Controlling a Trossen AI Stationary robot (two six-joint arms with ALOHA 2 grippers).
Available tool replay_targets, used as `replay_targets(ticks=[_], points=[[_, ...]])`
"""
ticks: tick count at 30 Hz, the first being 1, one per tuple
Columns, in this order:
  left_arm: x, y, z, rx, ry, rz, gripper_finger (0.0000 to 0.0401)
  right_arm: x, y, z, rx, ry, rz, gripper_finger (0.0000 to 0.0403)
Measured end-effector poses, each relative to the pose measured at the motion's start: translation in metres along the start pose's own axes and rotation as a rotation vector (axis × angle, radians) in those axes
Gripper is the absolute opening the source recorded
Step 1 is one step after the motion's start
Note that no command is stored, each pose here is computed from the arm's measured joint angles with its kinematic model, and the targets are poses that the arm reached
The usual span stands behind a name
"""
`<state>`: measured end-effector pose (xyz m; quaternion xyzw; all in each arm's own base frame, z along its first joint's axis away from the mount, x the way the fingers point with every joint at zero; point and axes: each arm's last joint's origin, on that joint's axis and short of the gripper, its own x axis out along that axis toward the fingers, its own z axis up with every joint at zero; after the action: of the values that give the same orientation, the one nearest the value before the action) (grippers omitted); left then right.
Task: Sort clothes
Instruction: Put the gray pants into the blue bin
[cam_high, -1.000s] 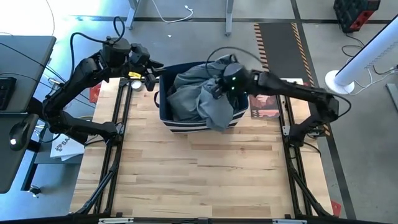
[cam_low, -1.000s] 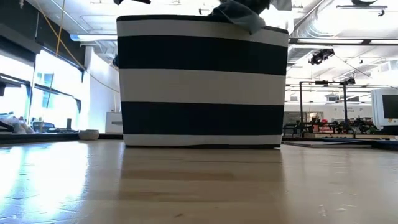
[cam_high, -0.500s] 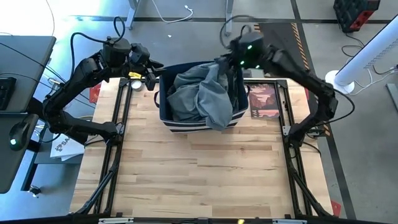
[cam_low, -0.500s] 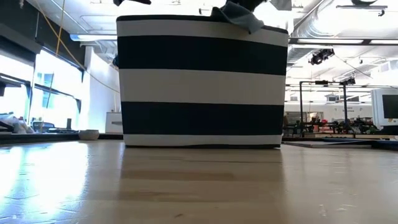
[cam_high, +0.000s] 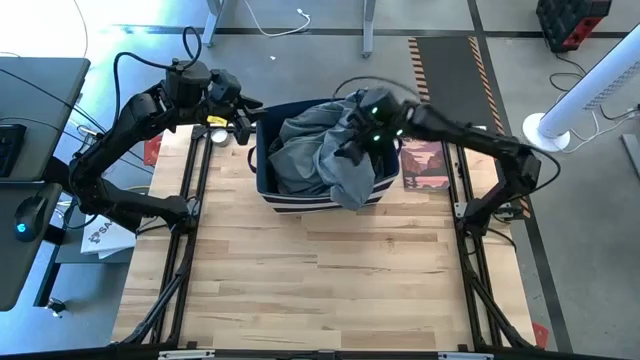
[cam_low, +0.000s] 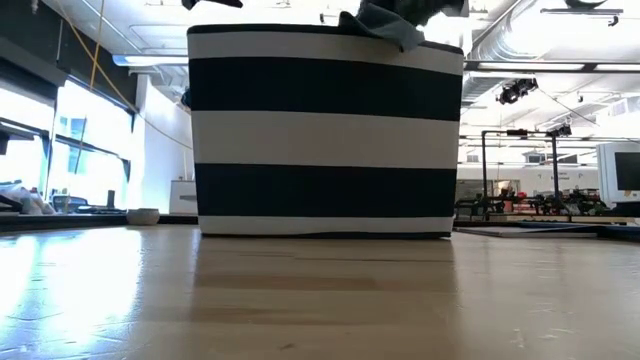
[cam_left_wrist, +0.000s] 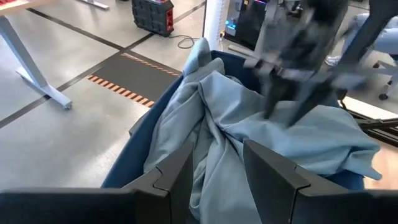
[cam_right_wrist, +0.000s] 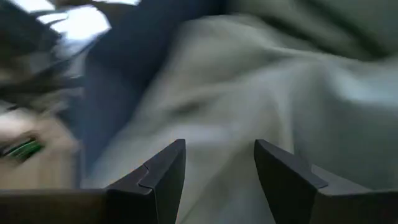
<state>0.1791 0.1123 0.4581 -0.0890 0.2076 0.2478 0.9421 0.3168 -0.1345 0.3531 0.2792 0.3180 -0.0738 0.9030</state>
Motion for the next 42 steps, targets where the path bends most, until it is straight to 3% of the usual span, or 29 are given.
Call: replay_targets(ticks=[5, 9, 16, 24, 28, 32, 35, 37, 42], points=[[0.002, 0.001, 0.002, 0.0, -0.014, 0.03, 0.0135, 0.046, -0.04, -0.027, 0.181, -0.123, -0.371, 0.0188], [0.007, 0.002, 0.003, -0.003, -0.015, 0.046, 0.0135, 0.067, -0.059, -0.036, 0.23, -0.103, -0.521, 0.0187], [0.019, 0.003, 0.001, -0.041, 0.027, 0.051, 0.0135, 0.056, -0.049, -0.013, 0.17, -0.028, -0.478, 0.0187], [0.04, 0.007, -0.013, -0.119, 0.195, 0.107, 0.0135, -0.02, 0.001, 0.04, 0.084, -0.059, -0.432, 0.0187], [0.061, 0.011, -0.025, -0.155, 0.335, 0.123, 0.0135, -0.065, 0.021, 0.049, 0.169, -0.056, -0.453, 0.0187], [0.075, 0.016, -0.038, -0.116, 0.478, 0.212, 0.0135, -0.094, 0.026, 0.043, 0.273, -0.023, -0.594, 0.0187], [0.071, 0.021, -0.046, -0.065, 0.571, 0.373, 0.0135, -0.099, 0.023, 0.032, 0.335, 0.042, -0.702, 0.0187], [0.068, 0.023, -0.047, -0.036, 0.582, 0.422, 0.0133, -0.093, 0.018, 0.025, 0.366, 0.1, -0.752, 0.0187], [0.079, 0.035, -0.048, -0.022, 0.553, 0.353, 0.0131, -0.056, -0.002, 0.002, 0.415, 0.291, -0.755, 0.0188]])
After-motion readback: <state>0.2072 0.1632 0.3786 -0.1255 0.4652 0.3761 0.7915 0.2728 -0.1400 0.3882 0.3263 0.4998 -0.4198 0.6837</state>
